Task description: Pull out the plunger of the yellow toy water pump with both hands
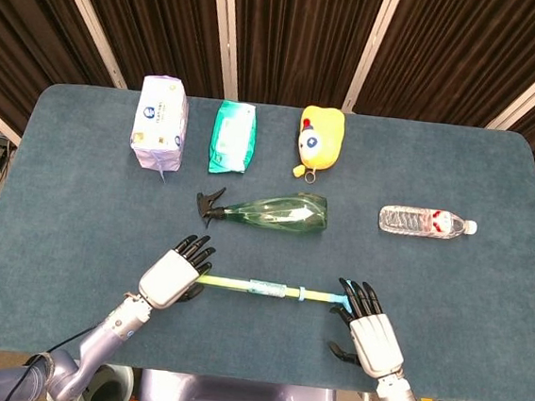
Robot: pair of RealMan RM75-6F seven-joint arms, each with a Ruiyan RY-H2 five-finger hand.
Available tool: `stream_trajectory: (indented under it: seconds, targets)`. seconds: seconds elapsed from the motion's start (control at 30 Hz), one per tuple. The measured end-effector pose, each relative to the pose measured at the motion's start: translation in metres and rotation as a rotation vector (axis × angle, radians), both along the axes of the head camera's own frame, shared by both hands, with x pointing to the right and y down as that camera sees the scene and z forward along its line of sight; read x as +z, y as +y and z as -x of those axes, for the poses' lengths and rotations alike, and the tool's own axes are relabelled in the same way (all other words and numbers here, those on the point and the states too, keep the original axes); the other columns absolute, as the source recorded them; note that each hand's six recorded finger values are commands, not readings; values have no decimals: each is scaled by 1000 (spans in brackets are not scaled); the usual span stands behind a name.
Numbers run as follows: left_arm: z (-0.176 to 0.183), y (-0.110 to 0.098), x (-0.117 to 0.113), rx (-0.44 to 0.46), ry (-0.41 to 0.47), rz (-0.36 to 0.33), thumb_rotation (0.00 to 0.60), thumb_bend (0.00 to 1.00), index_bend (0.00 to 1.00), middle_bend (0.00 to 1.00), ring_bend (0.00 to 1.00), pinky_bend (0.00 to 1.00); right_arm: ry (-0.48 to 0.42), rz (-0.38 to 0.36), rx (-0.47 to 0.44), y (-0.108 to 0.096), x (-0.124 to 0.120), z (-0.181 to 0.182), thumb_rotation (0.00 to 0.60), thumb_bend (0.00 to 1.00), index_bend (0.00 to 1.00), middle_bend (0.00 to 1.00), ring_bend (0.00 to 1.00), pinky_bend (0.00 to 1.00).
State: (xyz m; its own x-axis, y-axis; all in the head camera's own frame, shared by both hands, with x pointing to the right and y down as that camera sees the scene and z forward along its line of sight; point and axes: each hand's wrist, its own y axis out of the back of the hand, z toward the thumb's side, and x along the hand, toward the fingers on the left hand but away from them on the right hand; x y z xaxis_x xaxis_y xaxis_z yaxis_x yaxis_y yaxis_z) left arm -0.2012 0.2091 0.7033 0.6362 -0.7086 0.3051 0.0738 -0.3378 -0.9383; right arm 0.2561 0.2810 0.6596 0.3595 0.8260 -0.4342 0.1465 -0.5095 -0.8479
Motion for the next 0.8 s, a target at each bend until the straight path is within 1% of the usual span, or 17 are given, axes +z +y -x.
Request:
stream_trajectory:
  seconds: [0.17, 0.3, 0.4, 0.5, 0.67, 0.8]
  targets:
    - [2, -2, -2, 1, -9, -2, 600, 424, 579, 221, 98, 196, -66, -16, 5, -12, 2, 0, 600, 256, 361, 30, 0, 0]
    - [1, -2, -3, 1, -9, 0, 600, 423, 579, 226, 98, 196, -84, -10, -9, -20, 10, -4, 600, 251, 336, 36, 0, 0]
    - [2, -2, -2, 3, -7, 9, 600, 422, 579, 226, 98, 196, -100, 17, -22, -19, 17, -3, 600, 246, 308, 31, 0, 0]
    - [5, -3, -2, 2, -14, 11, 600, 422, 579, 228, 98, 196, -98, 37, -40, -16, 24, -6, 600, 247, 297, 26, 0, 0]
    - [9, -6, -5, -8, -13, 8, 600, 422, 580, 230, 98, 196, -96, 48, -50, -13, 33, -15, 600, 244, 275, 19, 0, 0]
    - [9, -3, -5, -1, -12, 16, 600, 422, 581, 230, 98, 196, -94, 59, -54, -12, 42, -23, 600, 246, 270, 17, 0, 0]
